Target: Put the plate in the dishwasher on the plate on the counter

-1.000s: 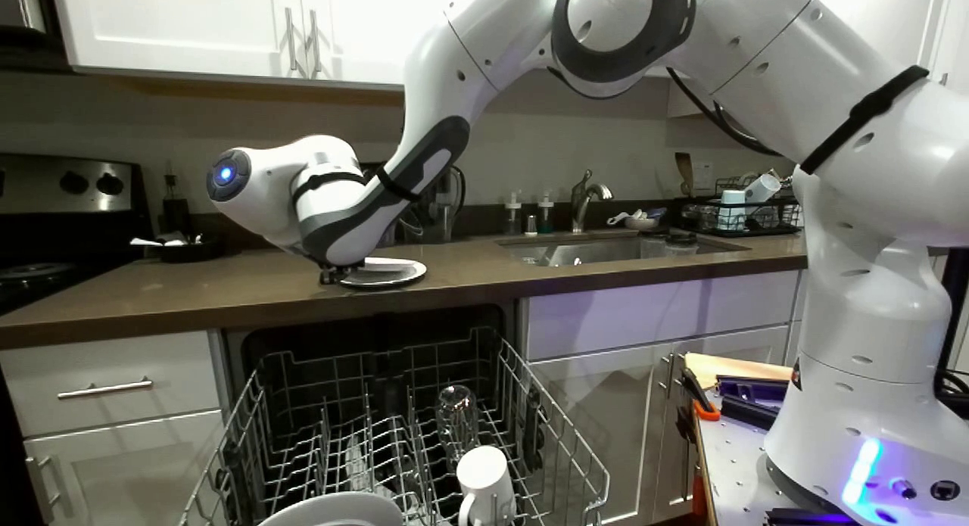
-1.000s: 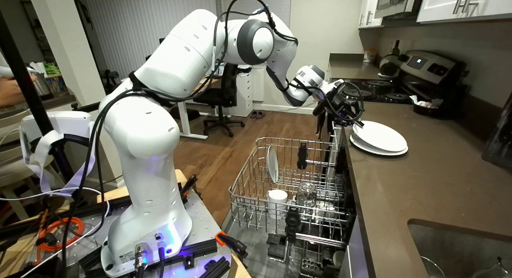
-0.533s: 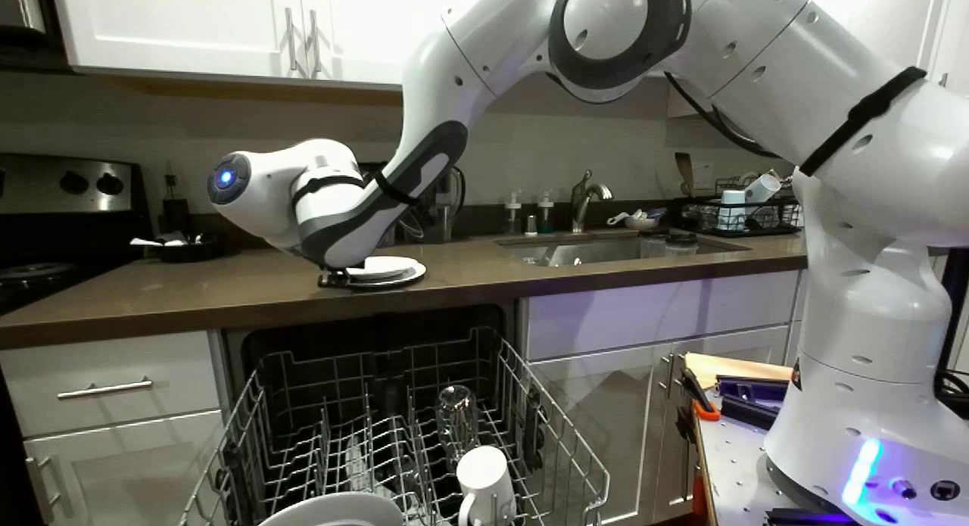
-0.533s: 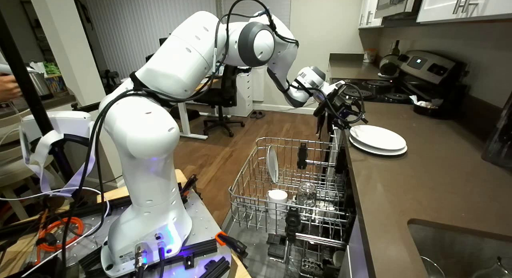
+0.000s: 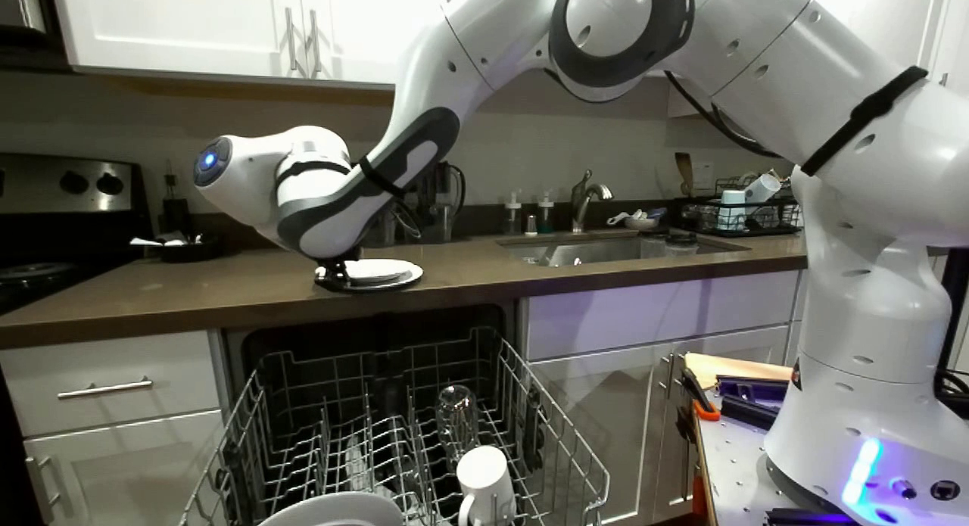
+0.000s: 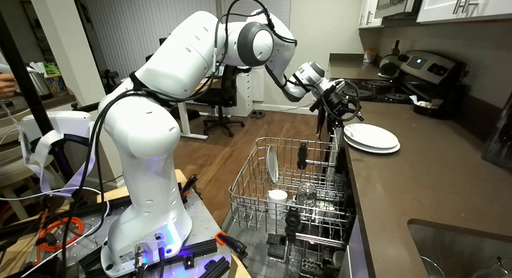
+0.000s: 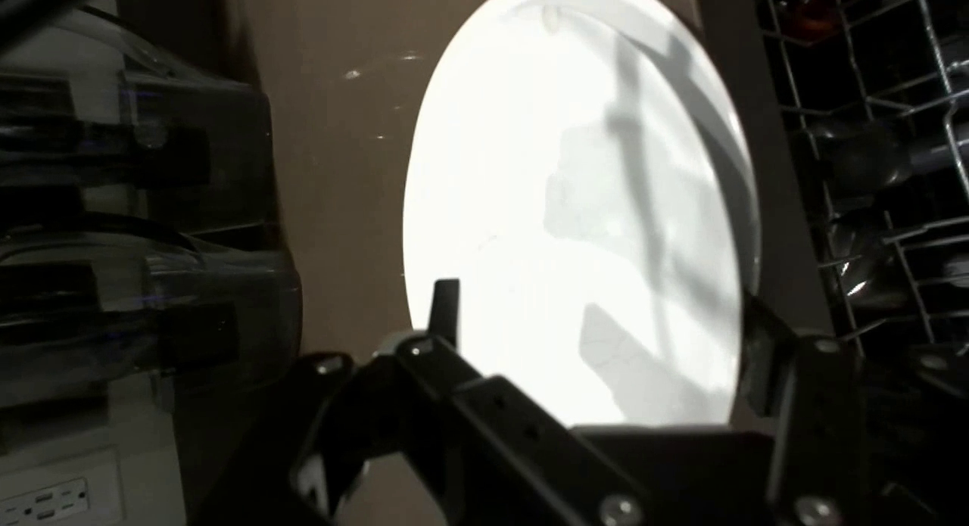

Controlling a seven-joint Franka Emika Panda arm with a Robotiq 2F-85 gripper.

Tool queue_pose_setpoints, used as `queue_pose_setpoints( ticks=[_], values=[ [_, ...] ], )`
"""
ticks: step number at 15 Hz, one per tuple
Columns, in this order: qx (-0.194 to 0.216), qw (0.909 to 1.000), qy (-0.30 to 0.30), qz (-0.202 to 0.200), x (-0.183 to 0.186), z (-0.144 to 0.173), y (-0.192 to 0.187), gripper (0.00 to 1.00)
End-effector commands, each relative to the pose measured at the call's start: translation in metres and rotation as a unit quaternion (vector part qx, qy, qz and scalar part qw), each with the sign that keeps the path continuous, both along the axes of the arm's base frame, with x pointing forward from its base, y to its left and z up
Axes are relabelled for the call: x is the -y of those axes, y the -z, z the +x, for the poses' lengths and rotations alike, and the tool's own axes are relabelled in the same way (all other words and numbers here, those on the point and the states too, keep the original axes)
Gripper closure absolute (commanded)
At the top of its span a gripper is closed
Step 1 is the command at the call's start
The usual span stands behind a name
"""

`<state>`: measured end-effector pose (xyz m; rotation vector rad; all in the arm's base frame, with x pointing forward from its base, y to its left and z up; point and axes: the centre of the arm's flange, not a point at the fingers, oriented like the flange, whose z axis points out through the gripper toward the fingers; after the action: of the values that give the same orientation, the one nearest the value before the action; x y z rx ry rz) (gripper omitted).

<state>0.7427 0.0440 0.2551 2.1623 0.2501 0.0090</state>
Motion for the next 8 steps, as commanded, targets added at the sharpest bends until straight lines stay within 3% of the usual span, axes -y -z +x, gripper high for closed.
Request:
queue_pose_setpoints(
  ticks=[1, 8],
  values=[
    [-0.026, 0.9994, 0.016, 0.014, 0.001, -0.002, -0.002, 0.19],
    [-0.026, 0.9987, 0.037, 0.025, 0.018, -0.004, -0.006, 0.18]
  ],
)
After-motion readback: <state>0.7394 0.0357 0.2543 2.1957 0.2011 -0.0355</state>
